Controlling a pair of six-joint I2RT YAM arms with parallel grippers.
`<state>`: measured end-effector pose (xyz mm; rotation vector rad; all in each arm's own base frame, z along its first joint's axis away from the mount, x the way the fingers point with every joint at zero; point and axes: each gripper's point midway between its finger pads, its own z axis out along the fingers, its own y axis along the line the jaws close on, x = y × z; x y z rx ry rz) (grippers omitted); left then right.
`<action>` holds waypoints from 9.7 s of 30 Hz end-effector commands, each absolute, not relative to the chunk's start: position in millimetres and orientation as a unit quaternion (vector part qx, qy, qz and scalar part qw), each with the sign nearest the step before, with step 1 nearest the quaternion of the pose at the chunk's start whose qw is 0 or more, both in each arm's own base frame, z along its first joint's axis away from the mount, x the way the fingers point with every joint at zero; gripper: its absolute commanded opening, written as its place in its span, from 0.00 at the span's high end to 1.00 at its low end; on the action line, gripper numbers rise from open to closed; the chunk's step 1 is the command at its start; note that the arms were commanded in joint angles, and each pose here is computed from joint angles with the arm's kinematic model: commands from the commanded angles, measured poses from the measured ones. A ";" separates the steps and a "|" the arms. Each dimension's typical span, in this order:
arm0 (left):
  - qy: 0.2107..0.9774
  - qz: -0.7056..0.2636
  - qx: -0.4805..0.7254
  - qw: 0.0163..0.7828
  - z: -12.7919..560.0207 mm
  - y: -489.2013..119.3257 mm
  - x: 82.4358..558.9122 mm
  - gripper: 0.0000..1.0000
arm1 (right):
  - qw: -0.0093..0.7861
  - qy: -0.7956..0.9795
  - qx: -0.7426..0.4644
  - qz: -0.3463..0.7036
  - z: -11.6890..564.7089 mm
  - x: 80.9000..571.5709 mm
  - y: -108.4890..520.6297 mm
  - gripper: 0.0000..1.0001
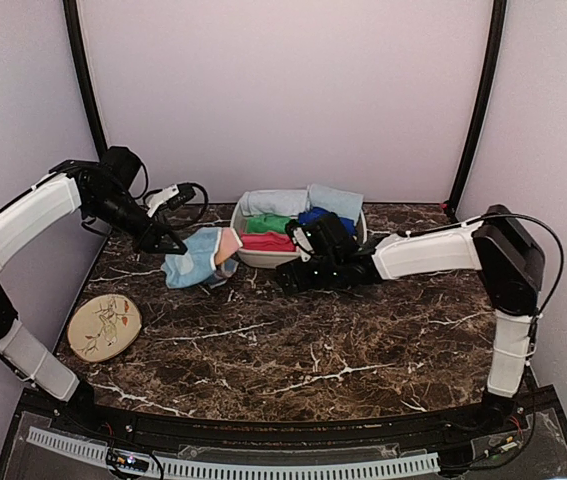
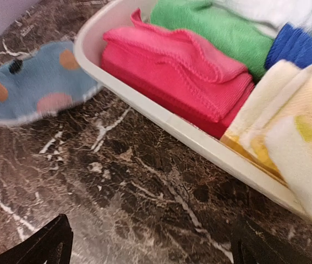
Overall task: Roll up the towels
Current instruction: Place the towel at the center of the board, then pick up the towel from the center of the board, then pass from the left arm to the right, then adjust the towel at the center of the board, then pick up the towel from the center of the board.
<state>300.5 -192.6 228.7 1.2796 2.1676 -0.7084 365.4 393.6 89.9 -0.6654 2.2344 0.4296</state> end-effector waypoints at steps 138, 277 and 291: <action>0.620 -0.508 0.589 0.102 239.9 -394.5 219.7 1.00 | 0.479 0.665 -0.477 0.319 220.5 207.3 375.5 0.88; 0.780 -0.141 0.587 0.167 42.9 -278.0 323.6 0.36 | 0.417 0.833 -0.257 0.258 206.0 261.2 219.8 1.00; 0.793 -0.183 0.574 0.092 13.4 -277.4 300.0 1.00 | 0.421 0.830 -0.257 0.260 204.4 260.2 219.7 1.00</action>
